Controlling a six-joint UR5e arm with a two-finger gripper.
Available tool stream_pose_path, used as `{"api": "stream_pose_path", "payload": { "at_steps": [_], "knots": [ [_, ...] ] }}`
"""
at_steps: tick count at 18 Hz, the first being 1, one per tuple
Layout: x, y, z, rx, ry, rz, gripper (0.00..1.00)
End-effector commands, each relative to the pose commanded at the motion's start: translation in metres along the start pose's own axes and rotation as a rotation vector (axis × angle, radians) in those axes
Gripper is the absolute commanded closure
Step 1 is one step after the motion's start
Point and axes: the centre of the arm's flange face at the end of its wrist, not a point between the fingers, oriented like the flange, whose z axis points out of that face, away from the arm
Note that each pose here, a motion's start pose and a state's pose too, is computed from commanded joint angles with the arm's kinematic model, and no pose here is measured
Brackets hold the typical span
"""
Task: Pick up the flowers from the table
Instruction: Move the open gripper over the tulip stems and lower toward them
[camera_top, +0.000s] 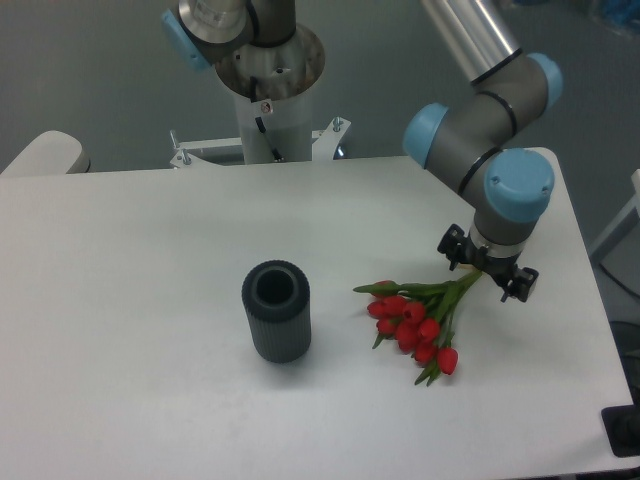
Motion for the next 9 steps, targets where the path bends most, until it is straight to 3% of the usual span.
{"api": "stream_pose_path", "payload": {
  "at_steps": [3,9],
  "knots": [
    [0.013,0.004,0.011,0.0,0.021,0.061,0.0],
    [0.021,0.004,0.026,0.012,0.002,0.064,0.0]
  ]
}}
